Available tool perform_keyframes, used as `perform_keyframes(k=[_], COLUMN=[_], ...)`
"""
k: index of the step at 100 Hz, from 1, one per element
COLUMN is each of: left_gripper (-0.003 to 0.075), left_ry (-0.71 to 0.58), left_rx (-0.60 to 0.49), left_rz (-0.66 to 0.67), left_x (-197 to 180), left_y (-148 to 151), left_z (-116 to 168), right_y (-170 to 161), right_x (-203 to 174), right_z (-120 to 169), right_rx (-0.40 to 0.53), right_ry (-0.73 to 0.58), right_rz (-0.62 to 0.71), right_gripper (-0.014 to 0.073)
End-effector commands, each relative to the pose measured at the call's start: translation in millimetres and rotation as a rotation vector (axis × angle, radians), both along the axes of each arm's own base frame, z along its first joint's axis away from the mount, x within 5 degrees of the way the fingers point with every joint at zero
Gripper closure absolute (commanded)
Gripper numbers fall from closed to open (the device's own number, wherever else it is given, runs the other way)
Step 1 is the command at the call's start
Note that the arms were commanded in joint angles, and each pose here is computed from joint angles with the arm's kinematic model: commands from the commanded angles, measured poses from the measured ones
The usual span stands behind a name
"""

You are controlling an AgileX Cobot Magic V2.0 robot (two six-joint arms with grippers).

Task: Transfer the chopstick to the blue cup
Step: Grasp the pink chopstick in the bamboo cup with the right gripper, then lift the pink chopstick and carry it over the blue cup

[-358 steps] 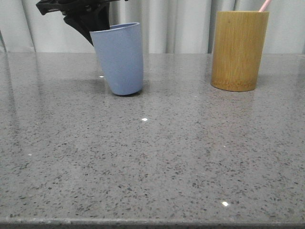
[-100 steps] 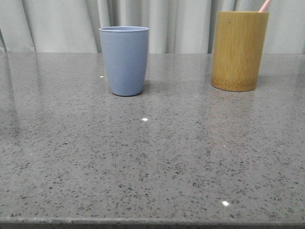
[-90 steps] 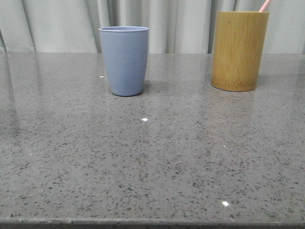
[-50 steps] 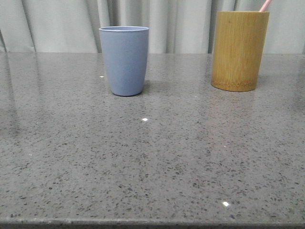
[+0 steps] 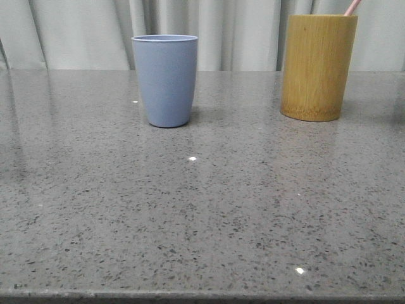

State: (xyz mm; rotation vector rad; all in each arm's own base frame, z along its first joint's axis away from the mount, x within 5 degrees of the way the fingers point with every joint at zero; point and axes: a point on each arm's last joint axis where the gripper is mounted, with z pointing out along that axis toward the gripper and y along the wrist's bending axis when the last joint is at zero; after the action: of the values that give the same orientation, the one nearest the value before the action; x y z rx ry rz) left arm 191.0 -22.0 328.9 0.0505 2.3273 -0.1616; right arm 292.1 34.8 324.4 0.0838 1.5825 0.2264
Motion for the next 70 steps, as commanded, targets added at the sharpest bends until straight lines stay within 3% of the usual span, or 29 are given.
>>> perform_keyframes(k=[1,42,51,70], left_gripper=[0.0227,0.0227,0.0227,0.0227], left_ry=[-0.101,-0.101,-0.104,-0.109], left_rx=[-0.018,-0.018,-0.019,-0.019], left_rz=[0.014,0.014,0.014,0.015], left_x=[1,1,2,2], left_y=[1,1,1,1], left_z=[15,15,15,16], right_y=[0,3,3,3], right_x=[7,25,25,25], right_z=[30,20,20,20], right_rx=[0.022,0.055,0.073,0.098], right_ry=[-0.152,-0.117,-0.118,-0.117], right_rz=[-0.007,-0.005,-0.005,-0.003], right_gripper=[-0.0048,-0.0032,0.0041,0.0284])
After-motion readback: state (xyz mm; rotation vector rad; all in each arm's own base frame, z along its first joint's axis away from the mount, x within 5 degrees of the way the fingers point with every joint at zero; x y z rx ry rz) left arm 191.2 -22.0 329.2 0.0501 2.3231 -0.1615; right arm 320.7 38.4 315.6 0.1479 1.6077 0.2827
